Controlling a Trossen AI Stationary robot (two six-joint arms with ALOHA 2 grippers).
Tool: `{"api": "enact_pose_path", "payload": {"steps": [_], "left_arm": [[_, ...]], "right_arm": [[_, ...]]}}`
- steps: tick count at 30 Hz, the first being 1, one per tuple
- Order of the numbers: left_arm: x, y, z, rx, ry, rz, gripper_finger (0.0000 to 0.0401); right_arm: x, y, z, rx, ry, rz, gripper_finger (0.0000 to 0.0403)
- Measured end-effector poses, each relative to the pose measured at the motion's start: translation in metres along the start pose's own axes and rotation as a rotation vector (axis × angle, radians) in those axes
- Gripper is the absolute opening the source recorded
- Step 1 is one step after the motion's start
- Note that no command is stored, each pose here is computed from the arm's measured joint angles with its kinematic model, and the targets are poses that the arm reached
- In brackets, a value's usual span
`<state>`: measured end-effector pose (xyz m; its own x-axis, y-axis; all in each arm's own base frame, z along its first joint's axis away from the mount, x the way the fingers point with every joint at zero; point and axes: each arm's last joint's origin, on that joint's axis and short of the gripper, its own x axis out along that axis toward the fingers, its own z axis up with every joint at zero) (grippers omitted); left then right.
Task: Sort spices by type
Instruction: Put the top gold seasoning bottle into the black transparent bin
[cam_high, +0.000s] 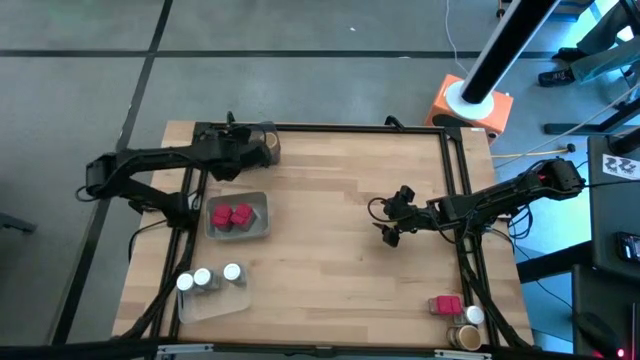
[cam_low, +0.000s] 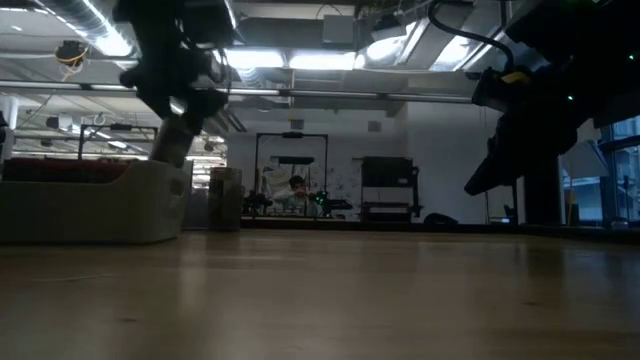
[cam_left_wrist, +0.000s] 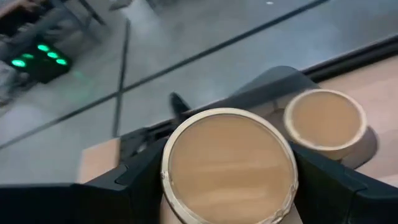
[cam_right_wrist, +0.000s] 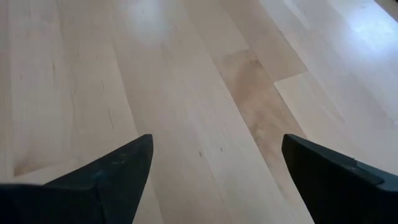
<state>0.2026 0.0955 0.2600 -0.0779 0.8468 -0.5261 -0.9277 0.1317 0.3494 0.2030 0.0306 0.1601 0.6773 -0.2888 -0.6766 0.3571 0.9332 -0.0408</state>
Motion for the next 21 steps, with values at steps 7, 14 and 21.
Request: {"api": "enact_pose_path", "payload": {"steps": [7, 14, 21], "left_arm": [[0.037, 0.0, -0.002, -0.023, 0.015, -0.046, 0.0266], [0.067, 0.007, -0.019, -0.066, 0.042, -0.027, 0.0266], [0.086, 0.01, -0.034, -0.112, 0.027, -0.052, 0.0266]], "right_arm": [[0.0, 0.0, 0.0, 0.0, 0.0, 0.0, 0.0356], [0.0, 0.0, 0.0, 0.0, 0.0, 0.001, 0.0356], [0.0, 0.0, 0.0, 0.0, 0.001, 0.002, 0.0356]]}}
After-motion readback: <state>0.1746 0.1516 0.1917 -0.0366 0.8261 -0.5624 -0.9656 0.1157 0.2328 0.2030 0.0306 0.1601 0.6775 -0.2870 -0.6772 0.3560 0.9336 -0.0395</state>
